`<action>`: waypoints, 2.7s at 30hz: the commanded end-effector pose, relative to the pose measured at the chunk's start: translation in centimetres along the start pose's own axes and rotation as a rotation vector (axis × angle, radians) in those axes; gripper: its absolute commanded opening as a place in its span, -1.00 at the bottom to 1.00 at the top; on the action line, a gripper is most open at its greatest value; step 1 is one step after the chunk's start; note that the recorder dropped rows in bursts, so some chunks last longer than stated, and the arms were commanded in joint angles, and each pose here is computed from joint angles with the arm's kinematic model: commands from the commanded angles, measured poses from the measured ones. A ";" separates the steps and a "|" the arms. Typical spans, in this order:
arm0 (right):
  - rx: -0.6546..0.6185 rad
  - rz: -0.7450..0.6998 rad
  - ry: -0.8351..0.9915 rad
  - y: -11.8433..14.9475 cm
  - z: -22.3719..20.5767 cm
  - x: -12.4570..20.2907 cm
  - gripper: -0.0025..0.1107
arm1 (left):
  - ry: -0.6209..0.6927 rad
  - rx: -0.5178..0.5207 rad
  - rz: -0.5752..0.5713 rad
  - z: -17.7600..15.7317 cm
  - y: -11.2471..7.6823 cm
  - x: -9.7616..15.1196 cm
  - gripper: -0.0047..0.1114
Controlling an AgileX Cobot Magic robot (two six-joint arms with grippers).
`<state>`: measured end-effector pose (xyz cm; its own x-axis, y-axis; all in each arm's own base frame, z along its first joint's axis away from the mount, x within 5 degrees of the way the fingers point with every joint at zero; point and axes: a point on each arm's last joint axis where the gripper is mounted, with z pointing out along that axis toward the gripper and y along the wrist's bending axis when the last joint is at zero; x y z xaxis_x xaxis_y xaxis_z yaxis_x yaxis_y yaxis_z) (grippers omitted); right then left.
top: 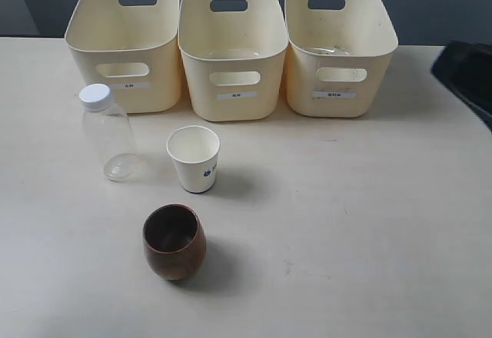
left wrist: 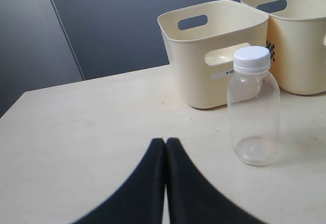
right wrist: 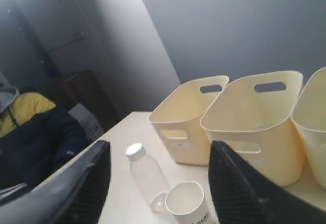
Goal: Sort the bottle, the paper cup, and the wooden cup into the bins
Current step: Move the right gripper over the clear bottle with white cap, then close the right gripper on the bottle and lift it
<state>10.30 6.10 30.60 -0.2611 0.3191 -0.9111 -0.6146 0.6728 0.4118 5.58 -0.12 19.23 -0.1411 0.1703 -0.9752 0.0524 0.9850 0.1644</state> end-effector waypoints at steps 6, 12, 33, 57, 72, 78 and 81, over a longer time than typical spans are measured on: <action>-0.200 0.001 0.189 -3.0 6.4 -1.1 0.02 | -0.005 0.003 -0.006 0.0 0.0 0.0 -0.92; -0.250 -0.133 0.277 -2.4 10.3 -0.3 0.02 | -0.005 0.004 -0.008 0.0 0.0 0.0 -0.92; -0.367 -0.407 0.523 2.2 25.2 7.4 0.43 | -0.005 0.004 -0.008 0.0 0.0 0.0 -0.92; -0.379 -0.432 0.548 2.2 34.9 13.2 0.37 | -0.005 0.003 -0.006 0.0 0.0 0.0 -0.92; -0.352 -0.443 0.542 1.2 37.6 15.0 0.37 | -0.005 0.004 -0.008 0.0 0.0 0.0 -0.92; -0.334 -0.453 0.531 1.2 37.9 14.7 0.37 | -0.005 0.004 -0.008 0.0 0.0 0.0 -0.92; -0.318 -0.459 0.528 1.1 38.1 14.6 0.37 | -0.005 0.004 -0.008 0.0 0.0 0.0 -0.92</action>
<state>33.78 36.90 18.35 -0.2050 -0.3631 -0.9089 -0.9175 0.3946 0.0493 5.58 -0.12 19.23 -0.1411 0.1703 -0.9752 0.0524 0.9850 0.1644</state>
